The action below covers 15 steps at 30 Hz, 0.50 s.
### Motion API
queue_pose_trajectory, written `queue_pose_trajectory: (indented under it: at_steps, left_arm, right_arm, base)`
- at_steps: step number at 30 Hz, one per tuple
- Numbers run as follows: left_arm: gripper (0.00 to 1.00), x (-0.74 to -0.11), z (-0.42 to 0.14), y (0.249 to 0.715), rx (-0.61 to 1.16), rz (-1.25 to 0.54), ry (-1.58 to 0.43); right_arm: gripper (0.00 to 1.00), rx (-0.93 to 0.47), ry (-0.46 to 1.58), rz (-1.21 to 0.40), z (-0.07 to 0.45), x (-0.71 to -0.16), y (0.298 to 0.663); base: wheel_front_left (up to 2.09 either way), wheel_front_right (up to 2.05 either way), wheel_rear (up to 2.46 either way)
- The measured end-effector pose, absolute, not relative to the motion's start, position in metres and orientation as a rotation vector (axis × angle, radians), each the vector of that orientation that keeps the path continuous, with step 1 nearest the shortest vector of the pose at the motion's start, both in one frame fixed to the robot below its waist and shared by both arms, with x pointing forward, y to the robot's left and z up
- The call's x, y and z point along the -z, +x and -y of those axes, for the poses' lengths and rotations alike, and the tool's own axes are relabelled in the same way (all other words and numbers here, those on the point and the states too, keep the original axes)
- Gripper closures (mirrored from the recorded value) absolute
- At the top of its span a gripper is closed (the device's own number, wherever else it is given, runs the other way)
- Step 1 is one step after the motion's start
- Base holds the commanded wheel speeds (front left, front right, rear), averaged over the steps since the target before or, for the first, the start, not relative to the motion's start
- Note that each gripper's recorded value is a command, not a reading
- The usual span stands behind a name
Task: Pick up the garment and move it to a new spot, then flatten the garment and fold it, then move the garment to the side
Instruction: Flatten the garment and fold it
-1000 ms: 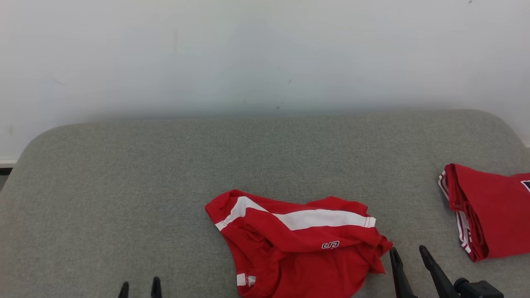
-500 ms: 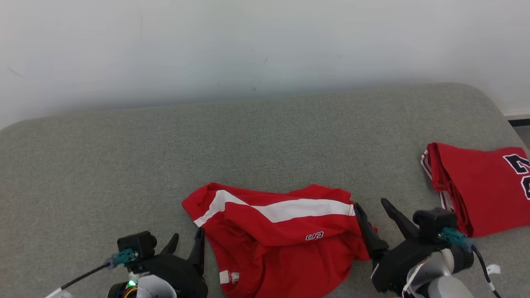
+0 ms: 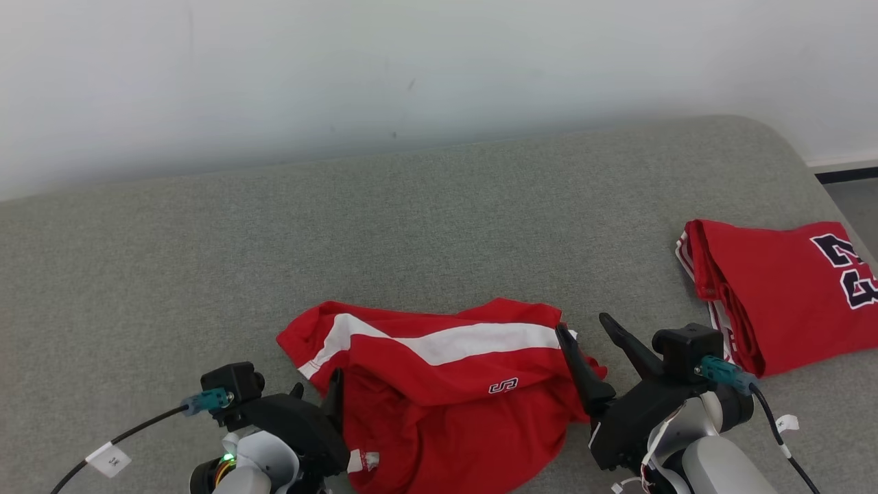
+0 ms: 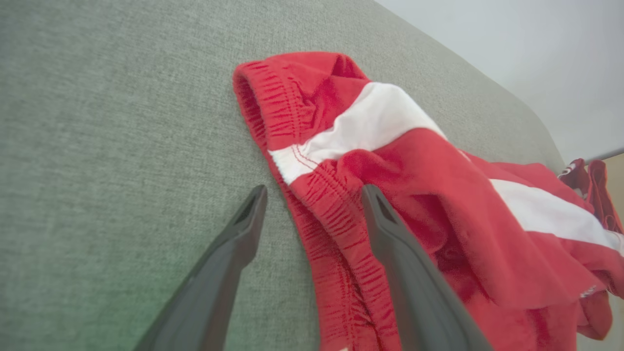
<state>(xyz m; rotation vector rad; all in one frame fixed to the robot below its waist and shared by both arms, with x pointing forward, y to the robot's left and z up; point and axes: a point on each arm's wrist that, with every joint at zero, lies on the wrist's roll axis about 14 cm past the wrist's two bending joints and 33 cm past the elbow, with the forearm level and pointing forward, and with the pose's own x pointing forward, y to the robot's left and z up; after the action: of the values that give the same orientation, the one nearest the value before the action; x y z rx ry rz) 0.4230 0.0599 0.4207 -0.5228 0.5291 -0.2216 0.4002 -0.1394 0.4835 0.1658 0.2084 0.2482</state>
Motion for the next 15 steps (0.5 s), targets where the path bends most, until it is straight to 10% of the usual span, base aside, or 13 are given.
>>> queue_pose_trajectory:
  at_steps: [15]
  left_arm:
    - [0.00,-0.420,-0.055,0.440,0.203,-0.540,-0.546]
  right_arm:
    - [0.00,-0.223,0.161,-0.207,0.152,-0.478,0.397]
  base:
    - [0.00,0.00,0.00]
